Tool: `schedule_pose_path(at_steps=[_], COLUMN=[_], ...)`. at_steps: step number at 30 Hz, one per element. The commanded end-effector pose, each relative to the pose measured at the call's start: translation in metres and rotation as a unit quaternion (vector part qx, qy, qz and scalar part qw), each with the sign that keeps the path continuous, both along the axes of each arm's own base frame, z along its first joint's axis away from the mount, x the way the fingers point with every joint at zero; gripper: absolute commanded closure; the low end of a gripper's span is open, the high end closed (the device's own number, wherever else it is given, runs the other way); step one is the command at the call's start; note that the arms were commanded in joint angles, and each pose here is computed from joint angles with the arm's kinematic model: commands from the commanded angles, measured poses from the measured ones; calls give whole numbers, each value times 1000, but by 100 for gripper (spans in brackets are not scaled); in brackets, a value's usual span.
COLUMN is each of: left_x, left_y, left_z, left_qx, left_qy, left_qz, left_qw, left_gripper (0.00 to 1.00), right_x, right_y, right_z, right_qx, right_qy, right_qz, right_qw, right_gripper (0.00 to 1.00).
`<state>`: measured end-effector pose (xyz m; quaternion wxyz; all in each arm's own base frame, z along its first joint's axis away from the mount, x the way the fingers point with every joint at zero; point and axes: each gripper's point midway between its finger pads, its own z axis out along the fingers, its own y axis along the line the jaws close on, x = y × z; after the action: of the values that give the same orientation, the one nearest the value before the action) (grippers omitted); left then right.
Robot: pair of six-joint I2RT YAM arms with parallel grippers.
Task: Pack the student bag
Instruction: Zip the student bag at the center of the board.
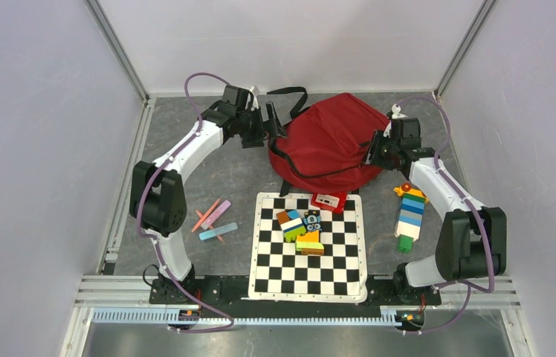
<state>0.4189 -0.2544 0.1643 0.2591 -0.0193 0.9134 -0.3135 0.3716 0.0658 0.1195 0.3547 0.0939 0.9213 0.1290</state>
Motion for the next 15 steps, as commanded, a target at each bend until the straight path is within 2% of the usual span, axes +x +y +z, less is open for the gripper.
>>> schedule_pose_path(at_steps=[1, 7, 11, 15], left_x=[-1, -10, -16, -21], left_y=[-5, -6, -5, -12], left_z=[0, -18, -31, -33], left_qx=[-2, -5, -5, -31], left_qy=[-8, 15, 28, 36], left_qz=[-27, -33, -38, -39], left_qw=[1000, 999, 999, 998], left_gripper=[1, 9, 34, 61], right_x=[18, 24, 20, 9], right_y=[4, 12, 16, 25], right_z=[11, 14, 12, 12], right_qx=[23, 40, 48, 54], right_qy=[-35, -45, -42, -42], right_qz=[-9, 7, 18, 35], right_qw=[999, 998, 998, 997], right_gripper=[58, 77, 98, 100])
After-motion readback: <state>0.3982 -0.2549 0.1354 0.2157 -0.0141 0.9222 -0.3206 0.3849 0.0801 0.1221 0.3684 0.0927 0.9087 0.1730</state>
